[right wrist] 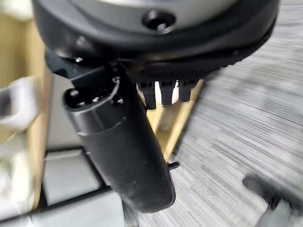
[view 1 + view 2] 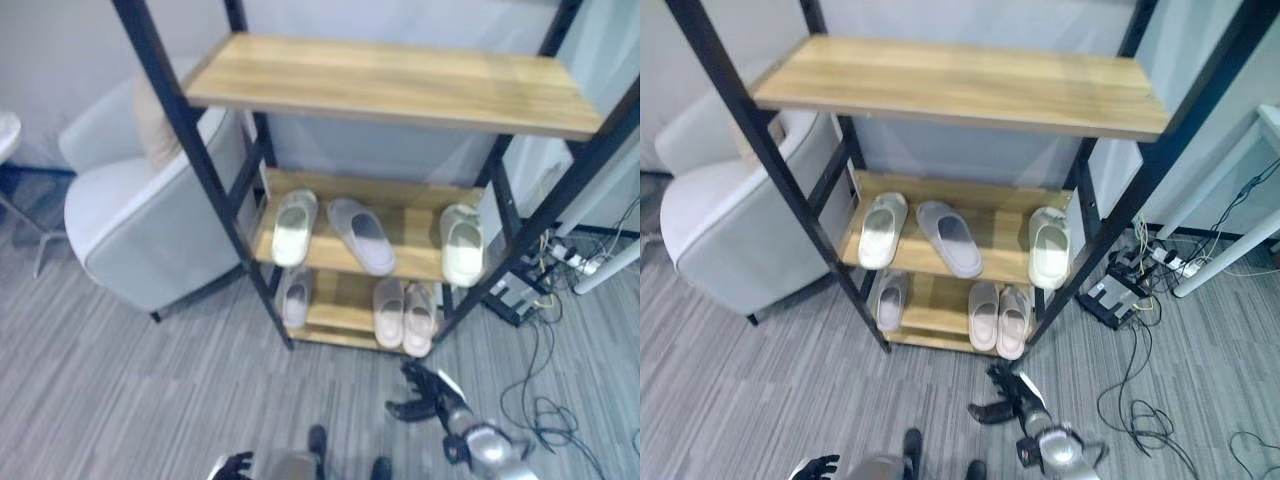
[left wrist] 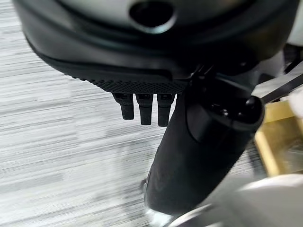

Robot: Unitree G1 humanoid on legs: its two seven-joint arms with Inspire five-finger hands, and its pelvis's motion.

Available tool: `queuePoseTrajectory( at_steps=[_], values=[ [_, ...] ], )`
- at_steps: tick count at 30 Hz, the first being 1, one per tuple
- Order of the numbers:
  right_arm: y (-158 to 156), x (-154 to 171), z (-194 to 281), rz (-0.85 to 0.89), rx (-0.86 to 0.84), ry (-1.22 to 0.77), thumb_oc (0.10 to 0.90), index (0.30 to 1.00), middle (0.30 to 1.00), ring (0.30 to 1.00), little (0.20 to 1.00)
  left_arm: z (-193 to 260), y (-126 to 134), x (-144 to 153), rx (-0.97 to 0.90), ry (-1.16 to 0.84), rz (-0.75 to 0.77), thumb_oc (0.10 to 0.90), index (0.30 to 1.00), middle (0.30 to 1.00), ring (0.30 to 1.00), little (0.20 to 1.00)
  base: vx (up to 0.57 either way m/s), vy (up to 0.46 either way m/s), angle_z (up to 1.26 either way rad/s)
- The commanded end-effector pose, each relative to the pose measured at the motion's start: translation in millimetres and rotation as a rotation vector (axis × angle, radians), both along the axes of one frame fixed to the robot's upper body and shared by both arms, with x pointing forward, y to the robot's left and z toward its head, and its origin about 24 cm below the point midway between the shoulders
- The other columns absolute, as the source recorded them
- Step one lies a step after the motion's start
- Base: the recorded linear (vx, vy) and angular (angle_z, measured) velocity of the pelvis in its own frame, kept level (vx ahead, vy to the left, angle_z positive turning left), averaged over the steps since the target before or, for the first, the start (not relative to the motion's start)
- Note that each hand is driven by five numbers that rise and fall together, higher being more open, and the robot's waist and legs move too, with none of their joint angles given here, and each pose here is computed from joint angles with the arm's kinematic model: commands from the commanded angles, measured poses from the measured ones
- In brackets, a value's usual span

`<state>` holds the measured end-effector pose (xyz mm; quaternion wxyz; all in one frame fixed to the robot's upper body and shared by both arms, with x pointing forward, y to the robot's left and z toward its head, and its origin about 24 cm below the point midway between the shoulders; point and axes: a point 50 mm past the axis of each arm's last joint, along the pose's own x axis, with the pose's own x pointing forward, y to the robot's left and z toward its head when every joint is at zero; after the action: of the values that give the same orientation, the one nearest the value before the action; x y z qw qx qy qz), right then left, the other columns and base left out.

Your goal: Arrange the slippers neatly on the shoe rack.

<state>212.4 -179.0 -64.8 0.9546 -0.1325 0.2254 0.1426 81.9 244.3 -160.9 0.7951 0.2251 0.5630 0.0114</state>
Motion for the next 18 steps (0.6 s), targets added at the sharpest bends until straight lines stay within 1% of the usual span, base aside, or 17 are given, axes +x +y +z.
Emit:
queuePoseTrajectory(
  at_steps=[1,2,3,6,7,8,10,11,13,15,16,17,18],
  values=[
    [1.7,9.2,39.2,0.088,0.007,-0.210,0.800,0.900,0.900,0.900,0.900,-0.6,-3.8,1.5,0.021,0.004,-0.065,0.800,0.900,0.900,0.900,0.900,0.19,0.246,0.07],
    [3.5,10.6,47.1,0.101,0.023,-0.244,0.800,0.900,0.900,0.900,0.900,-1.3,-3.7,-2.4,0.016,0.012,-0.056,0.800,0.900,0.900,0.900,0.900,0.25,0.371,0.05],
    [9.4,13.3,62.5,0.146,0.045,-0.308,0.800,0.900,0.900,0.900,0.900,-0.1,-1.9,0.2,0.021,-0.001,-0.064,0.800,0.900,0.900,0.900,0.900,0.21,0.353,0.04],
    [18.2,15.2,83.1,0.207,0.104,-0.383,0.800,0.900,0.900,0.900,0.900,5.6,7.1,12.8,0.047,-0.044,-0.089,0.800,0.900,0.900,0.900,0.900,0.10,0.255,-0.03],
    [18.1,15.1,83.2,0.207,0.104,-0.382,0.800,0.900,0.900,0.900,0.900,5.6,7.2,12.8,0.047,-0.044,-0.089,0.800,0.900,0.900,0.900,0.900,0.08,0.239,-0.14],
    [24.2,16.2,93.8,0.245,0.122,-0.425,0.800,0.900,0.900,0.900,0.900,10.6,12.8,24.1,0.064,-0.086,-0.091,0.800,0.900,0.900,0.900,0.900,0.07,0.245,-0.15],
    [28.3,17.8,100.0,0.271,0.121,-0.450,0.800,0.900,0.900,0.900,0.900,13.5,15.9,30.1,0.068,-0.116,-0.067,0.800,0.900,0.900,0.900,0.900,0.06,0.231,-0.15],
    [31.5,17.7,108.7,0.285,0.141,-0.485,0.800,0.900,0.900,0.900,0.900,19.2,20.6,41.2,0.077,-0.168,-0.045,0.800,0.900,0.900,0.900,0.900,0.08,0.190,-0.07],
    [30.6,17.4,119.5,0.263,0.196,-0.531,0.800,0.900,0.900,0.900,0.900,27.4,21.8,58.5,0.116,-0.232,-0.112,0.800,0.900,0.900,0.900,0.900,0.10,0.172,0.00],
    [30.0,21.9,132.9,0.261,0.158,-0.608,0.800,0.900,0.900,0.900,0.900,36.8,19.1,75.4,0.150,-0.309,-0.196,0.800,0.900,0.900,0.900,0.900,0.06,0.053,0.07],
    [30.0,21.8,132.9,0.261,0.158,-0.608,0.800,0.900,0.900,0.900,0.900,36.8,19.1,75.3,0.150,-0.309,-0.196,0.800,0.900,0.900,0.900,0.900,0.04,0.010,0.22],
    [29.9,24.1,141.7,0.258,0.153,-0.655,0.800,0.900,0.900,0.900,0.900,38.9,19.1,77.7,0.154,-0.330,-0.201,0.800,0.900,0.900,0.900,0.900,0.09,-0.022,0.39],
    [25.0,29.9,159.2,0.235,0.113,-0.748,0.800,0.900,0.900,0.900,0.900,37.9,17.7,76.1,0.140,-0.332,-0.194,0.800,0.900,0.900,0.900,0.900,0.13,-0.040,0.40]
  ],
)
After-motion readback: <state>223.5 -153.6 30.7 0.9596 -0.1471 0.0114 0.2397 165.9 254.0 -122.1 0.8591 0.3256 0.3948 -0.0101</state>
